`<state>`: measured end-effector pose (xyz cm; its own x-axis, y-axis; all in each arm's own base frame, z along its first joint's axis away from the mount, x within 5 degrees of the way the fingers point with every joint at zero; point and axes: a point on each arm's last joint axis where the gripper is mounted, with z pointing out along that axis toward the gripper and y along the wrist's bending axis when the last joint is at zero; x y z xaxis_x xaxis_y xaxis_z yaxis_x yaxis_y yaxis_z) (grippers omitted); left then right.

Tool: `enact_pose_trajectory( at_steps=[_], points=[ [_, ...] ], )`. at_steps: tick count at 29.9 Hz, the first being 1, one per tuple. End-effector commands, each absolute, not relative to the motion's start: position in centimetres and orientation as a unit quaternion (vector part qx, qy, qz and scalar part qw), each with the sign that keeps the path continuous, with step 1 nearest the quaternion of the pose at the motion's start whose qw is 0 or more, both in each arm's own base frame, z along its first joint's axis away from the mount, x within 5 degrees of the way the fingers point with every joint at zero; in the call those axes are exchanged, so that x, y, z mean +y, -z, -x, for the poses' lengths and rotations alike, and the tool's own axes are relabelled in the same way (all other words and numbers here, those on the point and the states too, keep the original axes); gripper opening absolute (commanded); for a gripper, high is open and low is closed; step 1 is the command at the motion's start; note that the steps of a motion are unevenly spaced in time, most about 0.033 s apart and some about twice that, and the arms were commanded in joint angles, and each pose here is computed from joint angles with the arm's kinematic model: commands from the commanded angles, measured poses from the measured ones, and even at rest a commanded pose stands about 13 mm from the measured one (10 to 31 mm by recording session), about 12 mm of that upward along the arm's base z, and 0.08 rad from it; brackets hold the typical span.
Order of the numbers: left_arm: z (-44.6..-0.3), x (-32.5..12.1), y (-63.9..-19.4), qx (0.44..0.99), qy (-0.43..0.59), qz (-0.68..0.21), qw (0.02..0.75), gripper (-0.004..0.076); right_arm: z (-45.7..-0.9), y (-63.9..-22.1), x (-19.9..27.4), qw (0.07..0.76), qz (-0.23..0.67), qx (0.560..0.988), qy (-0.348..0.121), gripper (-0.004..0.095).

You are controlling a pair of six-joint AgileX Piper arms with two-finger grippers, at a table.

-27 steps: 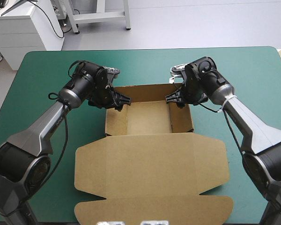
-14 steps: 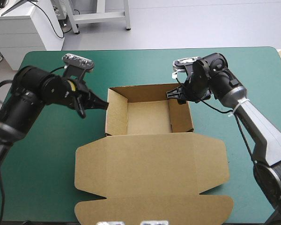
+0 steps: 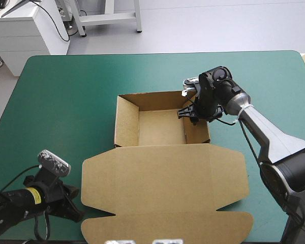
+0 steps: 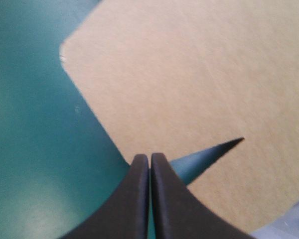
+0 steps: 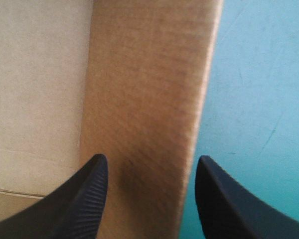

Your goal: Fold the box

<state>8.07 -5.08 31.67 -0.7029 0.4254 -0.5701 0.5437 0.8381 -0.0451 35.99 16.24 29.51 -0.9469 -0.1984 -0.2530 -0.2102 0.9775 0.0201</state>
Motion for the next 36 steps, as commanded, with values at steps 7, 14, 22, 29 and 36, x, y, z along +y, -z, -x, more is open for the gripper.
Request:
enact_pose_trajectory(
  at_steps=[7, 14, 22, 29, 36],
  points=[
    [-5.9, -4.8, -27.9, 0.895, 0.134, -0.313, 0.289, -0.0008, -35.8, -30.1, 16.6, 0.121, 0.100, 0.986, -0.055, 0.0358],
    [-5.5, -4.6, -26.3, 0.894, 0.129, -0.320, 0.284, -0.0008, -35.9, -30.1, 16.6, 0.122, 0.108, 0.985, -0.052, 0.0186],
    [-5.5, -4.6, -26.3, 0.894, 0.129, -0.320, 0.284, -0.0008, -36.0, -30.1, 16.4, 0.126, 0.112, 0.985, -0.038, -0.0019],
    [-5.5, -4.6, -26.3, 0.894, 0.129, -0.321, 0.284, -0.0008, -36.7, -30.7, 13.9, 0.141, 0.088, 0.986, -0.017, -0.0021],
    [-5.5, -4.6, -26.3, 0.894, 0.129, -0.321, 0.284, -0.0008, -37.0, -33.8, 7.0, 0.181, 0.032, 0.983, -0.005, -0.0021]
  ],
)
